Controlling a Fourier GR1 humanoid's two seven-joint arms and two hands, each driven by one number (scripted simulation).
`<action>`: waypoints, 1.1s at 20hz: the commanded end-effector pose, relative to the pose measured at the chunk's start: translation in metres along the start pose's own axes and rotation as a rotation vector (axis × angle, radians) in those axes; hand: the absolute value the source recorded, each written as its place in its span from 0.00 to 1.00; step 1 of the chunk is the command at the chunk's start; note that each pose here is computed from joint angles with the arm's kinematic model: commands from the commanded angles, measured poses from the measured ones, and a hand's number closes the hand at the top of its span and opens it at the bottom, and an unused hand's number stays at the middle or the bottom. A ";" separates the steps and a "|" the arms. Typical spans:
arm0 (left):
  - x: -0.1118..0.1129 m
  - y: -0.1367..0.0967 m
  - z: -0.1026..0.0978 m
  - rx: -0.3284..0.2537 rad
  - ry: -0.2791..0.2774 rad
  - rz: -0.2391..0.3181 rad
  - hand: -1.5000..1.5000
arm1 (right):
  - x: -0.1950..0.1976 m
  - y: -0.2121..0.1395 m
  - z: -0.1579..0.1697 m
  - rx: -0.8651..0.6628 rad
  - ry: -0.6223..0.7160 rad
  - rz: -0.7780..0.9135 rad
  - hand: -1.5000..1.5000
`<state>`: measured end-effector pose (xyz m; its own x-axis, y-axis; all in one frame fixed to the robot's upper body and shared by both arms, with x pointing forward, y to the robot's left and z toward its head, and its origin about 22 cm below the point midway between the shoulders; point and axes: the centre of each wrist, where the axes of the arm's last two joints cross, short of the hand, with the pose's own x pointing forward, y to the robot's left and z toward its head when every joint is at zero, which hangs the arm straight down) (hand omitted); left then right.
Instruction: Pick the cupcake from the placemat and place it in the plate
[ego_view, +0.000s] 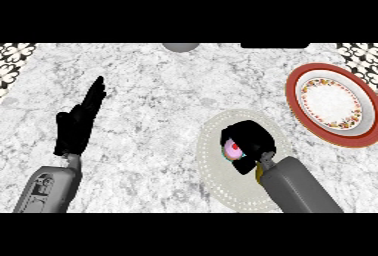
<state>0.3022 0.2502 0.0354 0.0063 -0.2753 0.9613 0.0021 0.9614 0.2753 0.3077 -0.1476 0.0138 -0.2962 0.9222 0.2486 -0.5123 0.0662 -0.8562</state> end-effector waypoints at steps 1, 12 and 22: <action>0.021 0.000 -0.011 0.011 -0.019 -0.010 0.50 | -0.006 0.001 -0.011 -0.004 -0.009 0.020 1.00; -0.003 0.020 0.001 0.057 0.000 -0.005 0.50 | -0.192 -0.062 0.101 -0.319 0.225 -0.038 1.00; -0.003 0.016 0.004 0.030 -0.015 0.014 0.50 | -0.308 -0.127 0.243 -0.809 0.188 -0.108 1.00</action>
<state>0.2990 0.2687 0.0362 0.0033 -0.2651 0.9642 -0.0510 0.9629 0.2650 0.2917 -0.4853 0.1279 -0.0428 0.9551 0.2932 0.0504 0.2952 -0.9541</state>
